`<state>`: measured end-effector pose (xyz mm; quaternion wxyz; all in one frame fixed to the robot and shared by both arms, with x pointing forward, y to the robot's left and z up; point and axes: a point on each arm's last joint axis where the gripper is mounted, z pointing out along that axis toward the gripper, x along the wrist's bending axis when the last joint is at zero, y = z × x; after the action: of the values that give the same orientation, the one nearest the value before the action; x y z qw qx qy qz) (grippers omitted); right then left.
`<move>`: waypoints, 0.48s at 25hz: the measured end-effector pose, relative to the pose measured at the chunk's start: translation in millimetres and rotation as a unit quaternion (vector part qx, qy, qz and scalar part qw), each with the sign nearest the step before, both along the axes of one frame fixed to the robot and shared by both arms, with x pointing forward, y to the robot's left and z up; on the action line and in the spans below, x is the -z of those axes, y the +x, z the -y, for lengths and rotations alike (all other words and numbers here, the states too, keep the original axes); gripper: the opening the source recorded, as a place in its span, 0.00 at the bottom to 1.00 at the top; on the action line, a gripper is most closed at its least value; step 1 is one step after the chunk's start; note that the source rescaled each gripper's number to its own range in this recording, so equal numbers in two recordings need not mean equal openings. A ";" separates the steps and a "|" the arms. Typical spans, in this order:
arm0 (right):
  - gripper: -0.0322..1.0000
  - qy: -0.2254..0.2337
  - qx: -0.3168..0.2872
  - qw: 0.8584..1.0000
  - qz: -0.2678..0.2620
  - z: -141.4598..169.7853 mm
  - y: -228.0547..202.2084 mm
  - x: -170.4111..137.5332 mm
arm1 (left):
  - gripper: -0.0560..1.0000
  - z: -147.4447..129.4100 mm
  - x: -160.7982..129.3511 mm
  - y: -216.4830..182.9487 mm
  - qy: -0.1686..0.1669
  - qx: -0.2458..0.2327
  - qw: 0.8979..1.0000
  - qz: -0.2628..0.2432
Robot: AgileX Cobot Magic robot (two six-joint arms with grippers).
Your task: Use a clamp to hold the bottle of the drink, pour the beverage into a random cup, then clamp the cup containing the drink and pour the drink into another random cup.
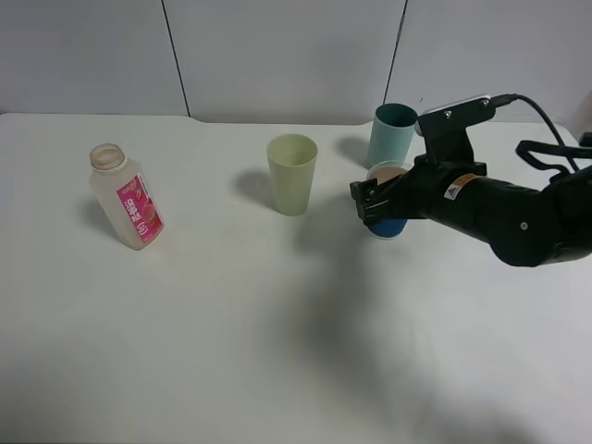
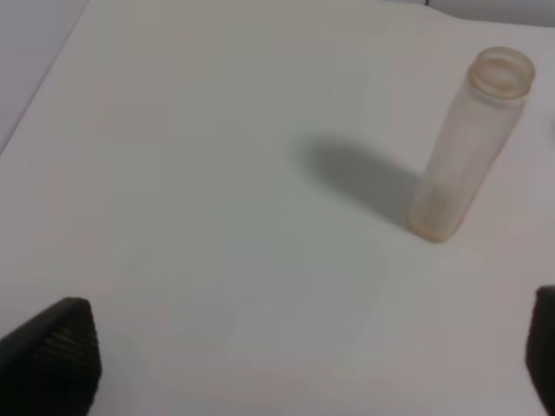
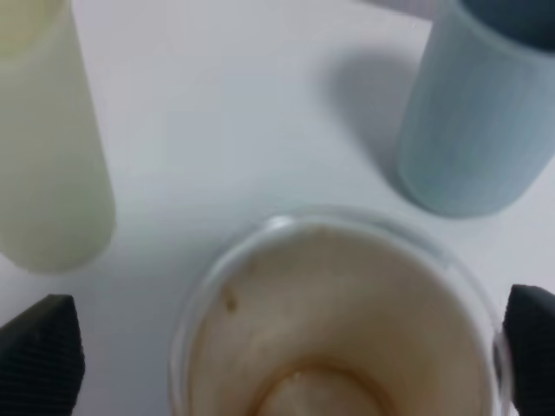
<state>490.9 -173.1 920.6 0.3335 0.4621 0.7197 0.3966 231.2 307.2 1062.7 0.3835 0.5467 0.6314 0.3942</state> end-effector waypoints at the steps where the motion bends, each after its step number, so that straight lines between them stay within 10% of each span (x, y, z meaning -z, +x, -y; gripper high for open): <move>1: 0.84 0.002 -0.002 1.000 0.007 0.5 -1.1 -6.4 | 1.00 0.0 0.0 0.0 0.000 0.000 1.000 0.000; 12: 0.84 0.024 0.017 0.994 0.101 23.0 -10.7 -72.5 | 1.00 0.0 0.0 0.0 0.000 0.000 1.000 0.000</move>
<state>480.2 -196.1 993.1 0.4000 0.4395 0.6648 0.4525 231.2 307.2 1062.7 0.3835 0.5467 0.6314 0.3942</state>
